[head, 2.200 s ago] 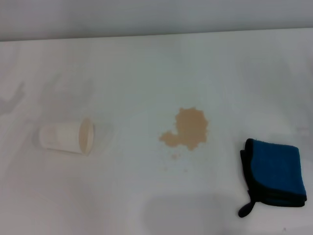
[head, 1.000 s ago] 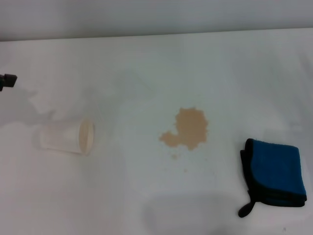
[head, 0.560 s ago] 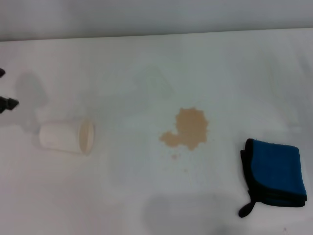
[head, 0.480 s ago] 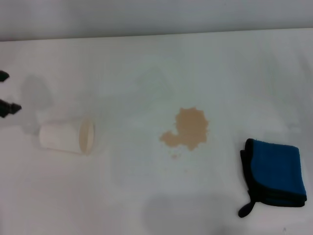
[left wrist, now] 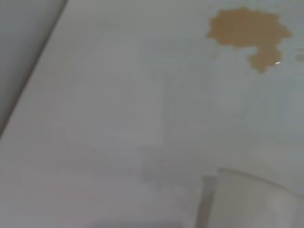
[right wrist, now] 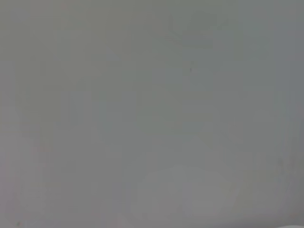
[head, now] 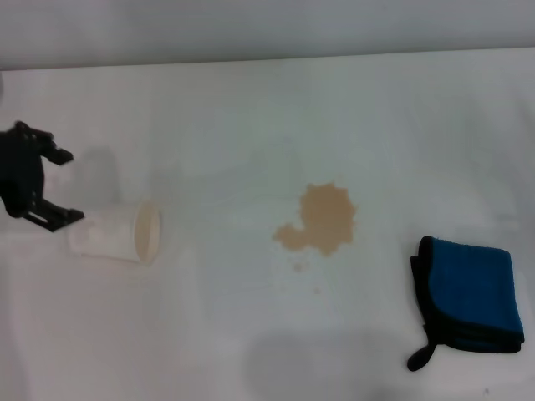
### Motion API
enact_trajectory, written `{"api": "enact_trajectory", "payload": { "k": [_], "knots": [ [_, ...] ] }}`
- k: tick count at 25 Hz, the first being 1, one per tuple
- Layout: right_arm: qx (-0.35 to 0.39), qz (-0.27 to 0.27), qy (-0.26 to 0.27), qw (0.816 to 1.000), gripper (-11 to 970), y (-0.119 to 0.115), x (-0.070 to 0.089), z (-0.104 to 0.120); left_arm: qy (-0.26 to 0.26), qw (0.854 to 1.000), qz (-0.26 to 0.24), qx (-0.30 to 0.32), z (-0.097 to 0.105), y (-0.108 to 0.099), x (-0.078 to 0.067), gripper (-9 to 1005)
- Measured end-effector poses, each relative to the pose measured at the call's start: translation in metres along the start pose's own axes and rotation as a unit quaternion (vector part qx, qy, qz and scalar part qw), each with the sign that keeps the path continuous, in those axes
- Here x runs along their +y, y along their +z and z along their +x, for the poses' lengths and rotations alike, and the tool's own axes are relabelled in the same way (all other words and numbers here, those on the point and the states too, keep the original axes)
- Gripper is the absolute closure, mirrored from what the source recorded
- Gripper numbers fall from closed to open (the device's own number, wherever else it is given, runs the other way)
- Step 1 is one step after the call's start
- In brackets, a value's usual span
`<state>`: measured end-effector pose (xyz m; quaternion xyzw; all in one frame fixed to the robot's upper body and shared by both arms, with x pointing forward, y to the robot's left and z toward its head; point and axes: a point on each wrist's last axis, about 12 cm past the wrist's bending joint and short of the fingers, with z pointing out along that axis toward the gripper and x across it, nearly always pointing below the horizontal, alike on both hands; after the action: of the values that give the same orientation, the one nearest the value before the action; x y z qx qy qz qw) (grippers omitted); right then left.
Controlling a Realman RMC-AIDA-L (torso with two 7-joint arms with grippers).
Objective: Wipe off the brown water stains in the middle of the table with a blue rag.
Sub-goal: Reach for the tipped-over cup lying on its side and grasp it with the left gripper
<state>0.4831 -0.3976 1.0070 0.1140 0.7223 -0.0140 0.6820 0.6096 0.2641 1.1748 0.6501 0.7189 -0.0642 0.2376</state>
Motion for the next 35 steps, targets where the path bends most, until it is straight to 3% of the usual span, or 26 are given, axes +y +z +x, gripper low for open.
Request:
{"api": "enact_trajectory", "payload": {
  "k": [6,13,24,35],
  "knots": [
    [0.005,0.0,-0.001,1.0,157,0.002,0.0,0.0,0.02,0.999,0.028,0.001,0.003,0.018,-0.007,124],
    [0.006,-0.003,-0.002,1.0,157,0.002,0.0,0.0,0.043,0.999,0.024,-0.003,0.005,0.027,-0.006,124],
    [0.002,-0.014,0.005,1.0,158,0.001,0.003,0.0,0.086,0.995,0.047,-0.011,-0.006,0.047,-0.009,123],
    [-0.013,-0.021,0.023,0.999,158,-0.005,0.004,-0.001,0.091,0.994,0.054,-0.015,-0.004,0.067,-0.016,123]
  ]
}}
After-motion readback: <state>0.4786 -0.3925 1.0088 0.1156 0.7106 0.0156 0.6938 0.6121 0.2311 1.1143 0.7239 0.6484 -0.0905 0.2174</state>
